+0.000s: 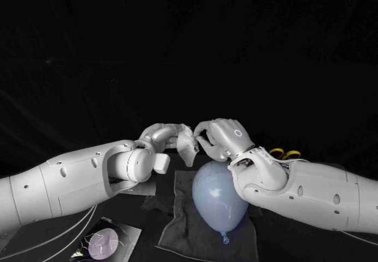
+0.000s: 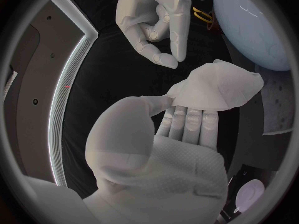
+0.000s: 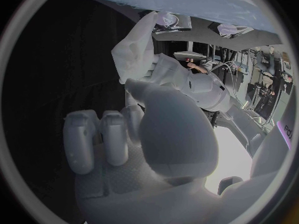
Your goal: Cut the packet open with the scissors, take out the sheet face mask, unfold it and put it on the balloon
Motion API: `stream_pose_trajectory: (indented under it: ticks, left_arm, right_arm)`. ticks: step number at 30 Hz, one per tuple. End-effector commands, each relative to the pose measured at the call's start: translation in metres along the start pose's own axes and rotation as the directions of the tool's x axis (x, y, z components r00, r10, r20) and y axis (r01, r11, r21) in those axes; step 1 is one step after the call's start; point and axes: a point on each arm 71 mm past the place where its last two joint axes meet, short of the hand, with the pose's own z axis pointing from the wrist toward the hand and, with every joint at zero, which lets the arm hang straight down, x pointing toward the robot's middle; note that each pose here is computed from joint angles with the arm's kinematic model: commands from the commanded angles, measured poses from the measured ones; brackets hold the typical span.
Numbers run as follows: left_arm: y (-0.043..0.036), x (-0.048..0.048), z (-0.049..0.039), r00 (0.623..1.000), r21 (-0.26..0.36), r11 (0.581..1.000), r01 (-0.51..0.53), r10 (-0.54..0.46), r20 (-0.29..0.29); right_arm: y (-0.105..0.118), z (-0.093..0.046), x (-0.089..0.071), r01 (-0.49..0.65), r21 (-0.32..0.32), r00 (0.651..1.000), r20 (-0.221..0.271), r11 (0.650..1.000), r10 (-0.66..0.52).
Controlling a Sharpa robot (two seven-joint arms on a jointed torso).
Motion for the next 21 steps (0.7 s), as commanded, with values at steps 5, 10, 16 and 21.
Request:
stream_pose_trajectory:
  ticks: [5, 10, 16, 21]
  left_arm:
    - [-0.0025, 0.0018, 0.0003, 1.0, 0.02, 1.0, 0.008, -0.008, -0.021]
    - [-0.0025, 0.003, 0.0003, 1.0, 0.021, 1.0, 0.01, -0.009, -0.029]
    - [-0.0028, 0.0046, -0.0002, 0.999, 0.027, 1.0, 0.016, -0.014, -0.042]
    - [-0.003, 0.0049, -0.0005, 0.999, 0.029, 0.999, 0.019, -0.018, -0.044]
  right_arm:
    - [-0.002, -0.005, -0.009, -0.054, -0.009, 0.998, 0.033, 0.999, 0.054]
    - [-0.003, -0.005, -0.005, -0.042, 0.007, 0.998, -0.037, 0.999, 0.042]
    - [-0.006, -0.005, 0.002, -0.006, 0.026, 0.991, -0.131, 1.0, 0.009]
    - [-0.008, -0.004, 0.007, 0.028, 0.048, 0.985, -0.173, 0.998, -0.02]
